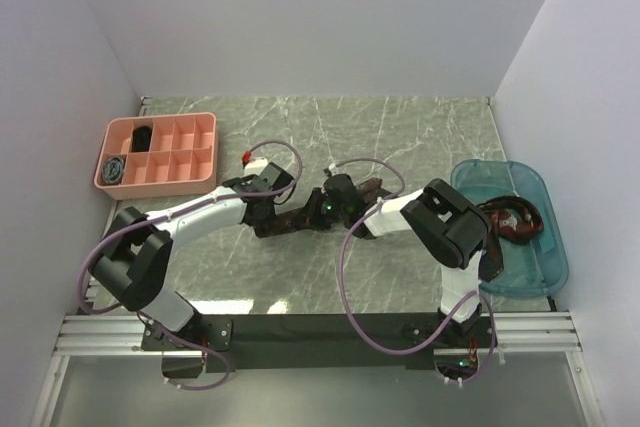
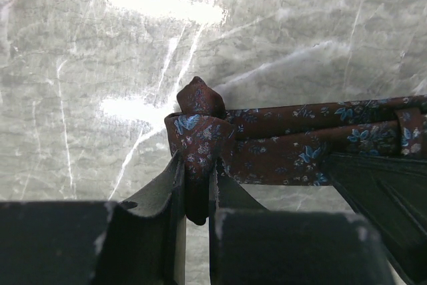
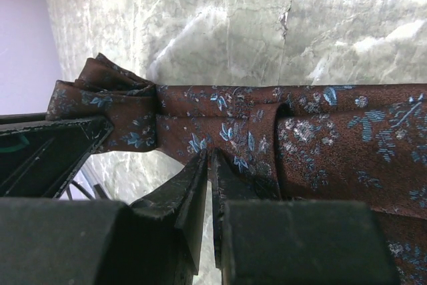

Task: Roll the ties
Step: Roll the tie

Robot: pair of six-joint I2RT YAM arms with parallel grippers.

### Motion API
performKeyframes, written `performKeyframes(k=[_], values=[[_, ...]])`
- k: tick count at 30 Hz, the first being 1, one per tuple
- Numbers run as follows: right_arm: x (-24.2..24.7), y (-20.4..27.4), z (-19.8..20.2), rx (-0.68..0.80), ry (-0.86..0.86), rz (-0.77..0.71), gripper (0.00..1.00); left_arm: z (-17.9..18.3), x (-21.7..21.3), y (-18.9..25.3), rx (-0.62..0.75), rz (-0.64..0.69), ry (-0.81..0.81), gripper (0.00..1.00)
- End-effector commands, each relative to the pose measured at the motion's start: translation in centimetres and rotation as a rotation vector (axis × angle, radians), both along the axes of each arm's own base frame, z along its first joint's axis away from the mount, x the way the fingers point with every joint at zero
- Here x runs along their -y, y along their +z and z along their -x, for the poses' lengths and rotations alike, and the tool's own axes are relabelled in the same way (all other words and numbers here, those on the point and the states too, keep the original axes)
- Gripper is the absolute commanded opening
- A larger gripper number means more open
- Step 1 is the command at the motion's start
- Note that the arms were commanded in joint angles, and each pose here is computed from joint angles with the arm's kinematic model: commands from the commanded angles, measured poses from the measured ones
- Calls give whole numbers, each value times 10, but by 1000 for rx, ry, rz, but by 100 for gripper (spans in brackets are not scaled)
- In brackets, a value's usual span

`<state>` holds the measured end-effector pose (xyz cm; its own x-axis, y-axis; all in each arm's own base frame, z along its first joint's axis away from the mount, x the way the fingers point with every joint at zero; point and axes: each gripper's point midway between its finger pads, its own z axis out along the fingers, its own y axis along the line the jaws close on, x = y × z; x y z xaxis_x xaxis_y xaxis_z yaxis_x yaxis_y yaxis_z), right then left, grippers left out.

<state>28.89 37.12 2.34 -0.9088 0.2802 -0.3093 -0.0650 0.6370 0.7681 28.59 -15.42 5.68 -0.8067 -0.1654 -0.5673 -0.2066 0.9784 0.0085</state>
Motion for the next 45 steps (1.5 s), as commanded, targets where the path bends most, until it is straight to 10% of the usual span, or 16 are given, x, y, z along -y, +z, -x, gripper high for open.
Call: performKeyframes(k=[1,45], values=[[-5,23,-3,51,11,-75,14,2,-6,6,4,-65,23,1],[37,-26,-4,-90,-182,-6,12,29,47,-28,-96,-198,-156,1]])
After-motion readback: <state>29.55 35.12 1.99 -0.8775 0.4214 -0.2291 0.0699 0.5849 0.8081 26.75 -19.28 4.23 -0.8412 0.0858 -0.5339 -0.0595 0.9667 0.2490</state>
